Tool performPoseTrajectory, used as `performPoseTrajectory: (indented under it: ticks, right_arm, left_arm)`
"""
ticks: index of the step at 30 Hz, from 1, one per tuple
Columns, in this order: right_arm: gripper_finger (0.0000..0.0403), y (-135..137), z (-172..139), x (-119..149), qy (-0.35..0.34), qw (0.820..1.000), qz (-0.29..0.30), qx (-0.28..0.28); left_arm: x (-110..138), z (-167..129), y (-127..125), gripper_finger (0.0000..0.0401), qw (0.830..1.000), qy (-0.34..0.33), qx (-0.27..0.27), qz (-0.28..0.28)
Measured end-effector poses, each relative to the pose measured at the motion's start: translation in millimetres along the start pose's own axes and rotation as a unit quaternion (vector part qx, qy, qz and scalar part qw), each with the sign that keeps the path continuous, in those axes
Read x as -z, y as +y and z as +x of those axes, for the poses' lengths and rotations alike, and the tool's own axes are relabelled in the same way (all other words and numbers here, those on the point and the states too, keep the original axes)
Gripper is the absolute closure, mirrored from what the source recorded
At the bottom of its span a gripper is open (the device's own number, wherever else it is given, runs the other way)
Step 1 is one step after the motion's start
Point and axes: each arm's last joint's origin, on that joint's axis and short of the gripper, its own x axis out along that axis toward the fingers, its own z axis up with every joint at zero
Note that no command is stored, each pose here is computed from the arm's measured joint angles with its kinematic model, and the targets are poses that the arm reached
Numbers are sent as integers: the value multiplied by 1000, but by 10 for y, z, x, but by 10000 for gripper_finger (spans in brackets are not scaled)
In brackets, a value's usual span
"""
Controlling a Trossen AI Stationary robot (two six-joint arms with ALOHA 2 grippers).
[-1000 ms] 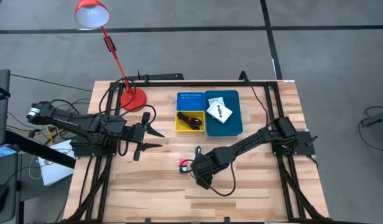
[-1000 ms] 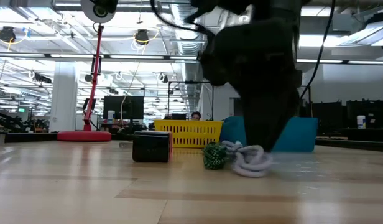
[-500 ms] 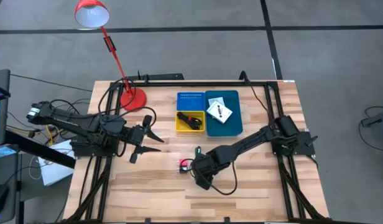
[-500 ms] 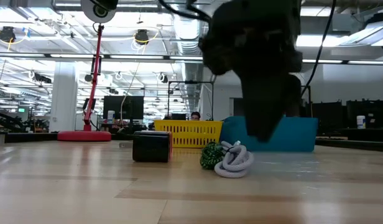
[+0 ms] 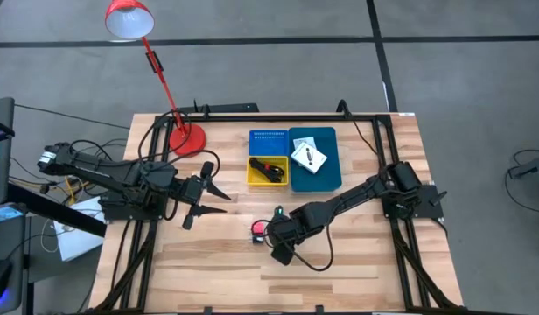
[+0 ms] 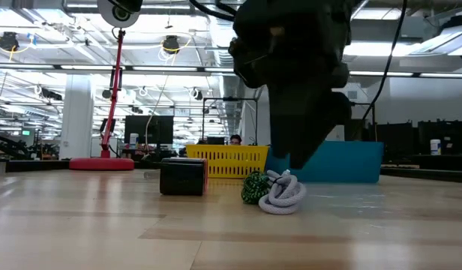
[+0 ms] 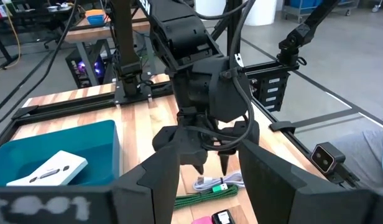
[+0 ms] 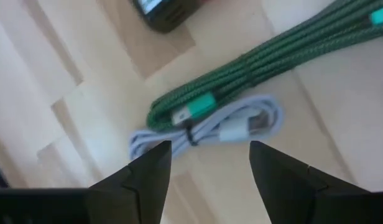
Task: Pick and place items into bin
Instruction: Put the white charger cable into the yellow bin
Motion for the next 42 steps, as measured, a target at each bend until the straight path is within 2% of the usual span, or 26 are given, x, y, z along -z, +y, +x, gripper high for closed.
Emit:
performPoseTrajectory:
  ticks: [6,10,18,22,27,31,33,38,42]
  right_arm:
    - [201,-48,-5,-71,-9,1000,6,-1]
    - [206,-95,133,-93,8,1000,12,4]
    - [211,-80,372,-156,44,998,12,-51]
    - [237,-85,377,-149,45,998,0,-49]
    - [314,-85,303,-148,30,999,-12,-38]
    - [381,-115,211,-131,15,1000,-16,-6]
    - [390,-143,111,-114,4,1000,-22,19]
    - [370,-205,-138,-181,-51,997,-24,56]
    - [388,-275,-400,-282,-119,988,-40,88]
  left_arm:
    - [1,0,0,246,1000,0,0,-4]
    - [1,0,0,246,1000,1,0,-9]
    - [9,0,-1,246,1000,4,1,-14]
    - [12,0,-1,246,1000,5,1,-19]
    - [15,0,-8,246,1000,7,11,-21]
    - [15,0,-9,246,1000,7,14,-21]
    - [14,-1,-10,246,1000,6,14,-21]
    - [15,0,-9,246,1000,7,14,-21]
    - [17,-1,-9,246,1000,7,14,-21]
